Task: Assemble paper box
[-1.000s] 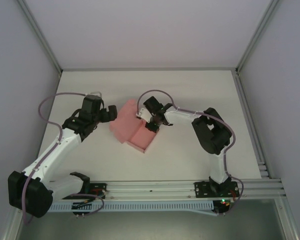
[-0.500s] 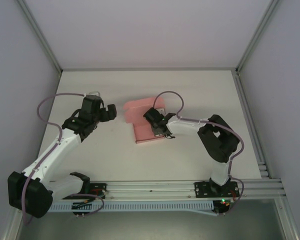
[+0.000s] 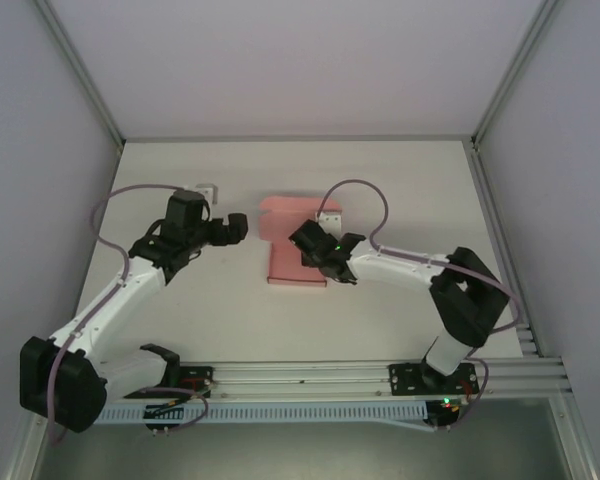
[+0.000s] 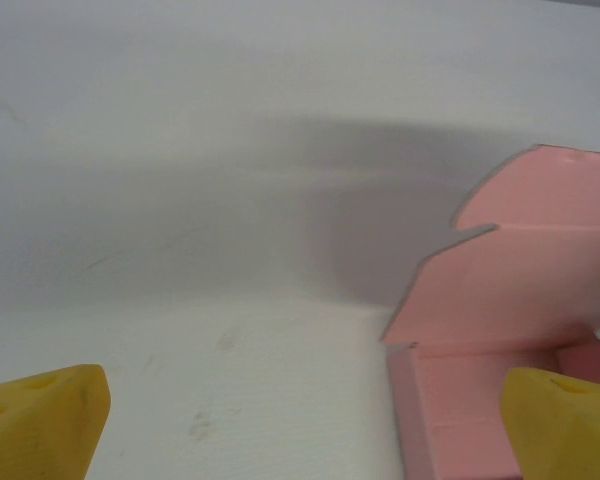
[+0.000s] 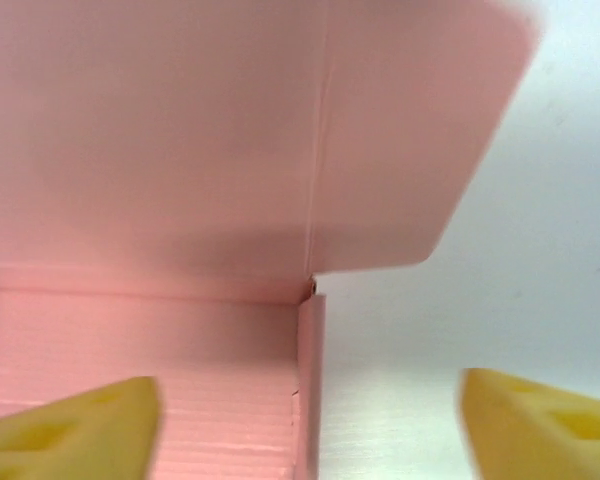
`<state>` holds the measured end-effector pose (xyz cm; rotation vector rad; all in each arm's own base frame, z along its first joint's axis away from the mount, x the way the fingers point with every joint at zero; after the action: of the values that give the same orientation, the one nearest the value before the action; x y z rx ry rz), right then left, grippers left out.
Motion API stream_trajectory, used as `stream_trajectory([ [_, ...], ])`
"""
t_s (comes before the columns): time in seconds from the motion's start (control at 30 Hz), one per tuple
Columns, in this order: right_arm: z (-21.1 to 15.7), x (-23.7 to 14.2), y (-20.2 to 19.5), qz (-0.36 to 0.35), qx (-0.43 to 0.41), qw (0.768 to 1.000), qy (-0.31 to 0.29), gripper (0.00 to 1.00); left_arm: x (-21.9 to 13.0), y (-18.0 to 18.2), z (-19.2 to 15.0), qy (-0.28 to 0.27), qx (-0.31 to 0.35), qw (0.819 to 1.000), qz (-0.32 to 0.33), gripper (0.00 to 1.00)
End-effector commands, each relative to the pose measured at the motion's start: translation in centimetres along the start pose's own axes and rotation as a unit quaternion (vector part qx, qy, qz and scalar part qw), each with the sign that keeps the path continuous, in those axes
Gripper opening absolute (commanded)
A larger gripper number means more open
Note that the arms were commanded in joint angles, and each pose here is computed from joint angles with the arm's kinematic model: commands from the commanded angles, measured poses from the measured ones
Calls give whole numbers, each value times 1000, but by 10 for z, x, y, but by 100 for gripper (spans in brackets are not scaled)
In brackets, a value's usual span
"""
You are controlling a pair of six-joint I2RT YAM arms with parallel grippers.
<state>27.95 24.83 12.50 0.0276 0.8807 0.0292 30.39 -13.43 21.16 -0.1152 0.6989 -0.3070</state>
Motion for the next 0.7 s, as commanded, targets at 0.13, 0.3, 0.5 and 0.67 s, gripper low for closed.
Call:
stream_trajectory([
  [0.13, 61, -52, -24, 127, -95, 984, -82, 100, 31, -43, 5, -23, 162, 973, -163, 100],
  [0.3, 92, -56, -32, 251, -133, 955, -87, 100, 65, -47, 3, 21, 211, 959, -190, 100],
  [0.5, 95, -26, -29, 316, -205, 926, -22, 94, 87, -52, -10, 68, 246, 938, -233, 93],
  [0.67, 89, -5, -28, 317, -229, 919, 43, 76, 92, -49, -9, 67, 251, 937, -235, 83],
])
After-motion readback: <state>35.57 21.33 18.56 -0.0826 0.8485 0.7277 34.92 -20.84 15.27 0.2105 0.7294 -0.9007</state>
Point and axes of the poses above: each hand's point on the last joint's axis, 136 mm out from that joint toward the fingers, its own x axis out along the fingers, its own y axis along the line the jaws close on, z = x × y, the point moved 3 cm from there along -x, back along the fingers, and after that the axes turned 2 degrees about x, right-handed, at the moved point
